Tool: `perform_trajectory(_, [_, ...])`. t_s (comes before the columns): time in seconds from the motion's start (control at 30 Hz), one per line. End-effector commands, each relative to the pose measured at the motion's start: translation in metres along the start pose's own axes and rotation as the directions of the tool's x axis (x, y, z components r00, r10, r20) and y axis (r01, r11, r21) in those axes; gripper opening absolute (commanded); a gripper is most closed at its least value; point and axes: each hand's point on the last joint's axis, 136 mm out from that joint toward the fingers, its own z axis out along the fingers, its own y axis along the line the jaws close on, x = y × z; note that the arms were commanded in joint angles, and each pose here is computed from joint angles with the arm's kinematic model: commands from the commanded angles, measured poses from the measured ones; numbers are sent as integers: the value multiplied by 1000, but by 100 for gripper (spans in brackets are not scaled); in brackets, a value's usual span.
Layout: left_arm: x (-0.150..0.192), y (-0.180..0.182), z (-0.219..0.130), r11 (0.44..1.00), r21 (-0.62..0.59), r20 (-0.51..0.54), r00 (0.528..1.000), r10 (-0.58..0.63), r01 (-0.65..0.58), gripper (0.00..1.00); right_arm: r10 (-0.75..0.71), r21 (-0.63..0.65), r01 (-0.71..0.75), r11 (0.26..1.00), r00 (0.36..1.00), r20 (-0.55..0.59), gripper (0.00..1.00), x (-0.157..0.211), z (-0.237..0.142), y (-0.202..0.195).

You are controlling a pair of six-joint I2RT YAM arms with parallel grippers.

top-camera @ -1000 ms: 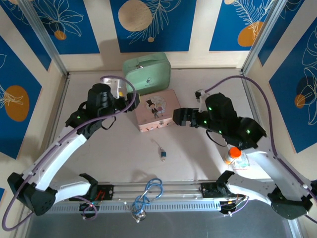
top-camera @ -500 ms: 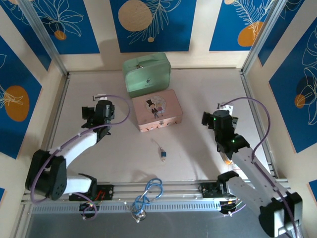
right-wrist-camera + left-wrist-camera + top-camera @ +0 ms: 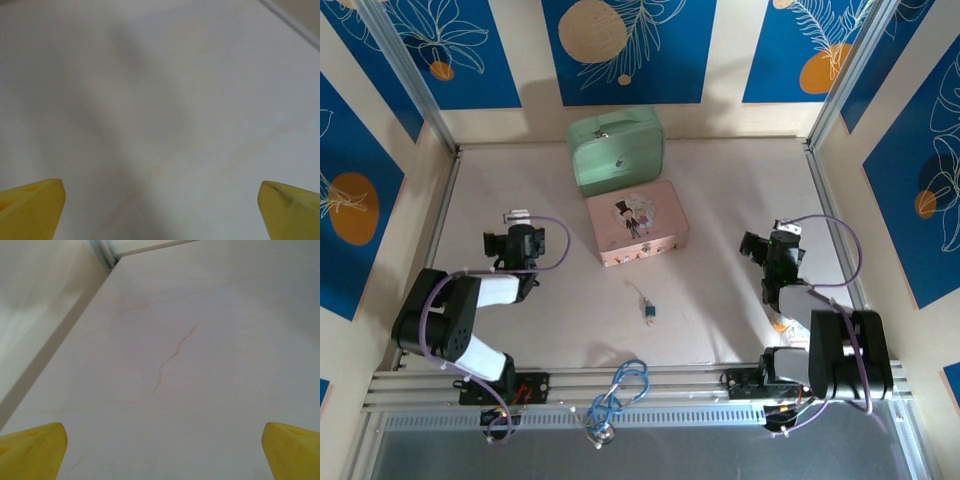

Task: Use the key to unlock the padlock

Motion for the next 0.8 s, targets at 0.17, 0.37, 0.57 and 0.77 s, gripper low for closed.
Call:
perform_trajectory(0.17, [-13, -24, -3, 965, 257, 115, 990, -83, 51, 99, -138, -346, 175, 922, 982, 130, 99, -22, 22, 77])
perform_trajectory(0.37, [-11, -19, -1, 966, 249, 129, 986, -107, 72, 100, -150, -331, 188, 925, 979, 137, 99, -22, 22, 78])
perform_trajectory(0.57, [-12, -20, -2, 966, 251, 139, 985, -103, 66, 100, -153, -329, 191, 925, 979, 137, 99, -22, 22, 78])
perform_trajectory(0.77, [-13, -20, -2, 966, 251, 141, 985, -103, 65, 100, -151, -332, 189, 924, 979, 134, 99, -22, 22, 78])
